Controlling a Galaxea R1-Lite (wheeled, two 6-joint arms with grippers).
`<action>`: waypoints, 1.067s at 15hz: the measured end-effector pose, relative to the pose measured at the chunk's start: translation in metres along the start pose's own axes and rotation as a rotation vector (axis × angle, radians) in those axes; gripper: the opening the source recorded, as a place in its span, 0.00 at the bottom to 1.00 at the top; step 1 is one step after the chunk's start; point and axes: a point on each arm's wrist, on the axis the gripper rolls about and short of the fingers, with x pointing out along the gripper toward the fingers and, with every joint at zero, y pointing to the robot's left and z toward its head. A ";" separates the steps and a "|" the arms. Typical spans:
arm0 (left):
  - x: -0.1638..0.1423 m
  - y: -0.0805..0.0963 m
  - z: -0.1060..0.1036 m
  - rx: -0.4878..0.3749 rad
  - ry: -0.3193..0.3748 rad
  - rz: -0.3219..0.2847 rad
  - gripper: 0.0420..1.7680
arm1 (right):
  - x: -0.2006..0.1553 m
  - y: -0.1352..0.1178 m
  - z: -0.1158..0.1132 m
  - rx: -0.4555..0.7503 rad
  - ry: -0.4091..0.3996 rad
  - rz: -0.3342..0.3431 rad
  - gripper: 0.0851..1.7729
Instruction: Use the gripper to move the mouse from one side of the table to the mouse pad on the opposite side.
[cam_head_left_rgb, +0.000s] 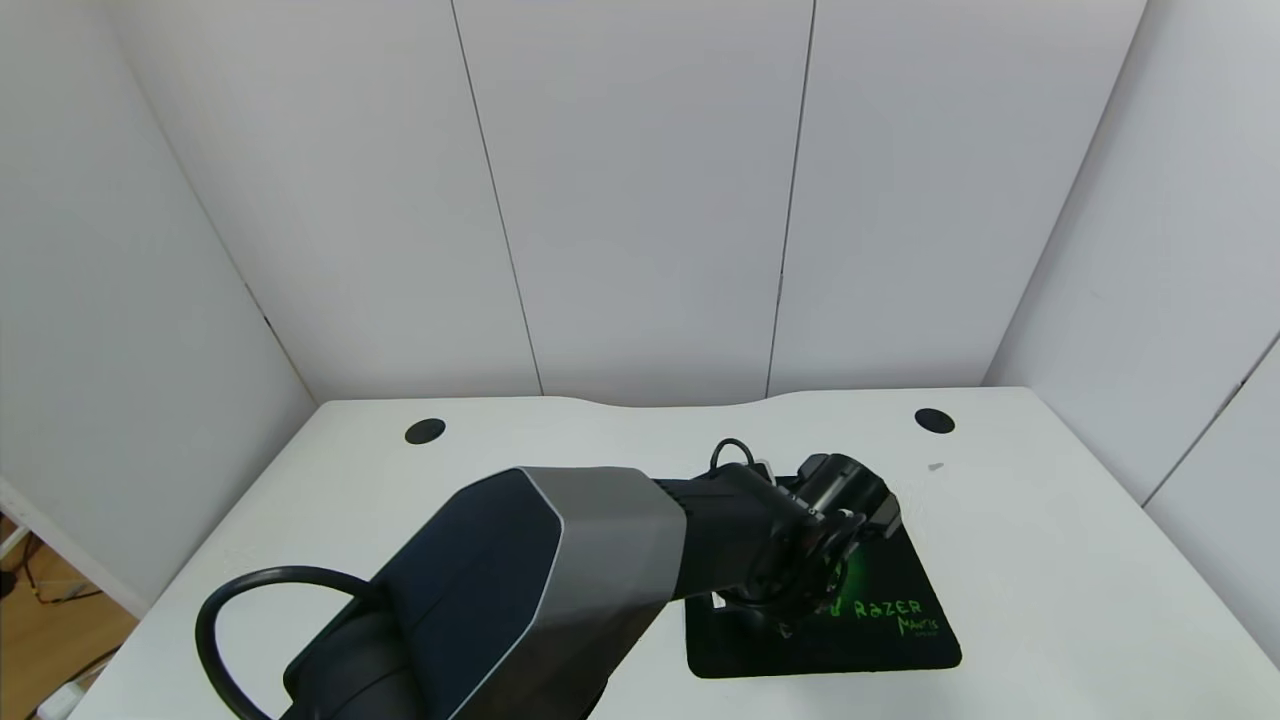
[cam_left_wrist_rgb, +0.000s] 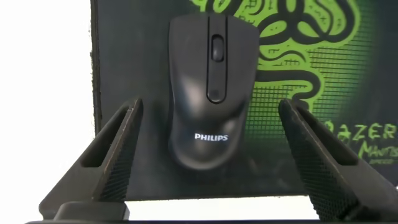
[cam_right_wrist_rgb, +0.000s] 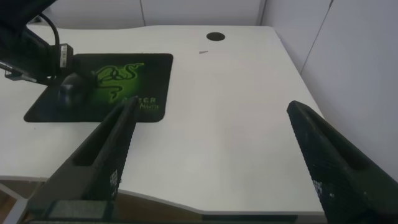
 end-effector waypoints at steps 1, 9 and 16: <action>-0.002 0.000 0.001 -0.001 -0.004 -0.002 0.89 | 0.000 0.000 0.000 0.000 0.000 0.000 0.96; -0.029 0.017 0.039 0.051 -0.039 -0.015 0.94 | 0.000 0.000 0.000 0.005 0.000 0.000 0.96; -0.044 0.095 0.099 0.034 -0.032 -0.013 0.96 | 0.000 0.000 0.000 0.001 0.000 0.000 0.96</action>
